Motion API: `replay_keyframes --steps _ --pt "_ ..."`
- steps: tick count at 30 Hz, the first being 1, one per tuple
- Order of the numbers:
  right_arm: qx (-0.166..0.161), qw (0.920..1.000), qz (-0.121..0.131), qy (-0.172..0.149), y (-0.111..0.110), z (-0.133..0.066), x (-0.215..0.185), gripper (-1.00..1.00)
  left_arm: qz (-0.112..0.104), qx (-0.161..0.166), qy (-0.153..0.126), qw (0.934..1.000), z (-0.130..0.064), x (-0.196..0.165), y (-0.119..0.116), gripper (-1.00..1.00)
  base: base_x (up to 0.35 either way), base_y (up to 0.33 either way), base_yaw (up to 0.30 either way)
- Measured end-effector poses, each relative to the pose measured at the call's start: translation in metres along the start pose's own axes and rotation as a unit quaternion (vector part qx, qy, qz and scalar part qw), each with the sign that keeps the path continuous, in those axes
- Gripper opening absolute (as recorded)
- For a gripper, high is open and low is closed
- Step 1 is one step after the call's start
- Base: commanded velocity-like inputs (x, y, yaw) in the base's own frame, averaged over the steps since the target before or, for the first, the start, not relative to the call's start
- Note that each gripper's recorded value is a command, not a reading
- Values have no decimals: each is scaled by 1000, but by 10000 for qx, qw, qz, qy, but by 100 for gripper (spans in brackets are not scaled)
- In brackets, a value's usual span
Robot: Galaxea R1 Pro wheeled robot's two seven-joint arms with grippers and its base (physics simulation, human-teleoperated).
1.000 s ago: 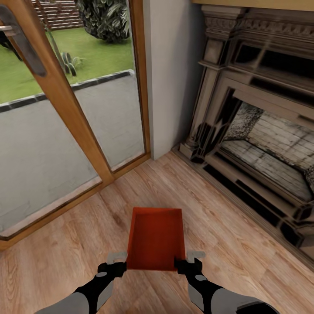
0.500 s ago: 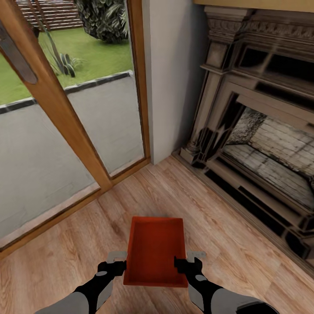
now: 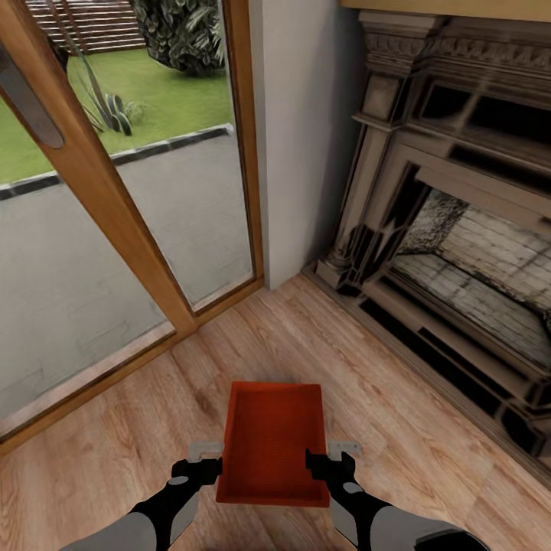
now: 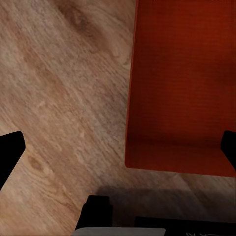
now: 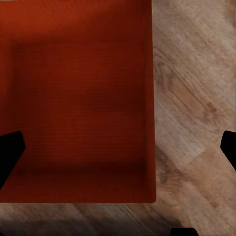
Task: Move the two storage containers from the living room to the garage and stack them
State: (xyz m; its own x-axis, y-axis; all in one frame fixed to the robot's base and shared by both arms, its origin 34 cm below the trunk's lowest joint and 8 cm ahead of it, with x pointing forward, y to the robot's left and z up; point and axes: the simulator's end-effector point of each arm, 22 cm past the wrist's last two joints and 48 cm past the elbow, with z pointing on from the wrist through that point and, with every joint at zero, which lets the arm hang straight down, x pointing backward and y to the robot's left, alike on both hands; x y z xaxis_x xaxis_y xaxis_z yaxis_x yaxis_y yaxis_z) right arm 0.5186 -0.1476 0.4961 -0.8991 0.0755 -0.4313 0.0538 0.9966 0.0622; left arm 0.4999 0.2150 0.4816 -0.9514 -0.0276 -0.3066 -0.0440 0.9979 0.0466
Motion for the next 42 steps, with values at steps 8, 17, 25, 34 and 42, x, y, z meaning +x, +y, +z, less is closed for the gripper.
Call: replay_keyframes --steps 8,17,25,34,42 --pt "51 10000 0 -5 -7 1 0 100 -28 -2 -20 10000 0 -2 0 100 0 0 0" --pt "76 10000 9 -5 -9 10 3 100 -25 -4 -34 10000 10 -1 0 100 0 0 0" --pt "121 9998 128 6 -14 20 8 100 16 3 -28 10000 21 3 -1 100 0 0 0" --pt "121 9998 150 12 -15 33 13 100 41 11 -4 10000 33 9 -3 100 0 0 0" --pt "147 9999 88 1 -22 45 18 100 26 4 -36 10000 45 9 -3 100 0 0 0"
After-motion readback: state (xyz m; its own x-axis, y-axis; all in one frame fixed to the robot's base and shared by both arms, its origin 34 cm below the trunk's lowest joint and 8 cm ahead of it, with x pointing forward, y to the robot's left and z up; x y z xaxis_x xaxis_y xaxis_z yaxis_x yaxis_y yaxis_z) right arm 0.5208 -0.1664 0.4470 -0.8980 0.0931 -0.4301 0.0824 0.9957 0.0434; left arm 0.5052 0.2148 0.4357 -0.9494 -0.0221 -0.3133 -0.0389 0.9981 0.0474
